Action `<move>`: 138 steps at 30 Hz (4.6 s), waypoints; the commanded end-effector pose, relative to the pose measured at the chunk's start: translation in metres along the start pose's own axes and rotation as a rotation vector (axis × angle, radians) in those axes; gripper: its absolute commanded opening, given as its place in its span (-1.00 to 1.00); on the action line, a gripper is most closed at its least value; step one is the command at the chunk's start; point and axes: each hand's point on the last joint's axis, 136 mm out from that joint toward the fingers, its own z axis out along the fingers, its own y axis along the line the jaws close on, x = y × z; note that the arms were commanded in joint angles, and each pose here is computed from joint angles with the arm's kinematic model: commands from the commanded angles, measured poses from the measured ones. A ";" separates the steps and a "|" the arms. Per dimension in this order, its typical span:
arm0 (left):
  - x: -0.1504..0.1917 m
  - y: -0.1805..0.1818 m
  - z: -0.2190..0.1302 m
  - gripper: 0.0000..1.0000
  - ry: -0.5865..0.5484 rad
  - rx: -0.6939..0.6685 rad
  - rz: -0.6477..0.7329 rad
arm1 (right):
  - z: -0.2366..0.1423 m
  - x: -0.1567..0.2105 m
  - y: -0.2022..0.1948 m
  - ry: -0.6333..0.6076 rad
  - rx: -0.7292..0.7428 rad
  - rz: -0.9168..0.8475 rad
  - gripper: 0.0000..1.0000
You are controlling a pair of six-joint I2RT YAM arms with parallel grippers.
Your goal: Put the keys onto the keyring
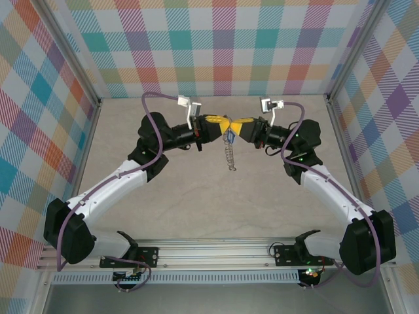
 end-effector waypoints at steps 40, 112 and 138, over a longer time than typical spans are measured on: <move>0.013 0.012 -0.018 -0.17 0.393 -0.052 0.138 | -0.021 0.026 -0.013 0.446 0.233 -0.310 -1.00; -0.006 0.013 0.010 -1.00 0.206 0.001 0.032 | -0.057 -0.020 -0.004 0.046 0.445 -0.365 0.08; -0.020 -0.030 0.006 -1.00 0.159 0.107 0.046 | -0.022 0.009 0.012 0.147 0.114 -0.257 0.28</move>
